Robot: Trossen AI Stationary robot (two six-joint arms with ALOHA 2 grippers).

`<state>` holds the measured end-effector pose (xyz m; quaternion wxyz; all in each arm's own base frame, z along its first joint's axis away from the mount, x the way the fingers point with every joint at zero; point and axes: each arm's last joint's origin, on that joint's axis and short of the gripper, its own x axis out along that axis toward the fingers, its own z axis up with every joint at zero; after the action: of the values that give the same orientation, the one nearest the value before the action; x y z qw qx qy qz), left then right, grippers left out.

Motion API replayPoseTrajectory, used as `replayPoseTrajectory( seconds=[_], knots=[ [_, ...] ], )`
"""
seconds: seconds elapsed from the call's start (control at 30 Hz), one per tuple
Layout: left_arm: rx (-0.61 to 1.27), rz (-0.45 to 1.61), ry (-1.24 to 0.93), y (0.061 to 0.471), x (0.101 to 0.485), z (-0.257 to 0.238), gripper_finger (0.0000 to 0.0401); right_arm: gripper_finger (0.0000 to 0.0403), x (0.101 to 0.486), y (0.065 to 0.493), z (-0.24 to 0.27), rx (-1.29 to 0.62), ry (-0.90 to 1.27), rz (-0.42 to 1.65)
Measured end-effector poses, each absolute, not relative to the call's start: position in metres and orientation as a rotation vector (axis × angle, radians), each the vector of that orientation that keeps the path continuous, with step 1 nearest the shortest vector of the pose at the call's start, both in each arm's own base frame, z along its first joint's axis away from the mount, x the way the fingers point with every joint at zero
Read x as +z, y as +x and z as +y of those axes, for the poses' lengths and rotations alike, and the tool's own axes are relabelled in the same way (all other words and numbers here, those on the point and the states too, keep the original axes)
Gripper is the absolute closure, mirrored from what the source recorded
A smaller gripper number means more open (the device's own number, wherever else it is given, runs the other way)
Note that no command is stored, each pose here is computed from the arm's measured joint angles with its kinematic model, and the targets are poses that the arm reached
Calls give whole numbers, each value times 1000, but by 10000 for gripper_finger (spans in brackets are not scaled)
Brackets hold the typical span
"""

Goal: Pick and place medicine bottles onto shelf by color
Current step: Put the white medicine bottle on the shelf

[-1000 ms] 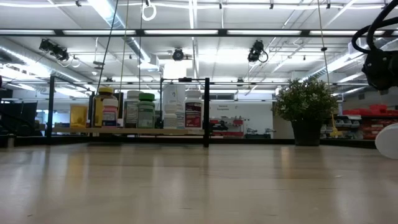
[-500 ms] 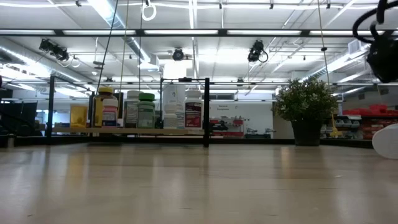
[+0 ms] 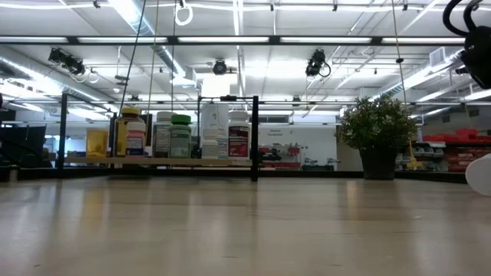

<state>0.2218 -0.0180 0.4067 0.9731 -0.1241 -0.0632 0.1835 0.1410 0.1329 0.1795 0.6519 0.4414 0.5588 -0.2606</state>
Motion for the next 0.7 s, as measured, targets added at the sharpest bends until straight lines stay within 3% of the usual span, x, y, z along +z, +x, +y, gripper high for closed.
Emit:
replayPoseTrajectory(
  seconds=[0.43,0.7],
  knots=[
    [348,-133,-255,221,407,-23,239,5,178,139,121,-761,988,1171],
    [351,-186,-275,221,412,-21,239,5,181,137,119,-736,973,1187]
  ],
)
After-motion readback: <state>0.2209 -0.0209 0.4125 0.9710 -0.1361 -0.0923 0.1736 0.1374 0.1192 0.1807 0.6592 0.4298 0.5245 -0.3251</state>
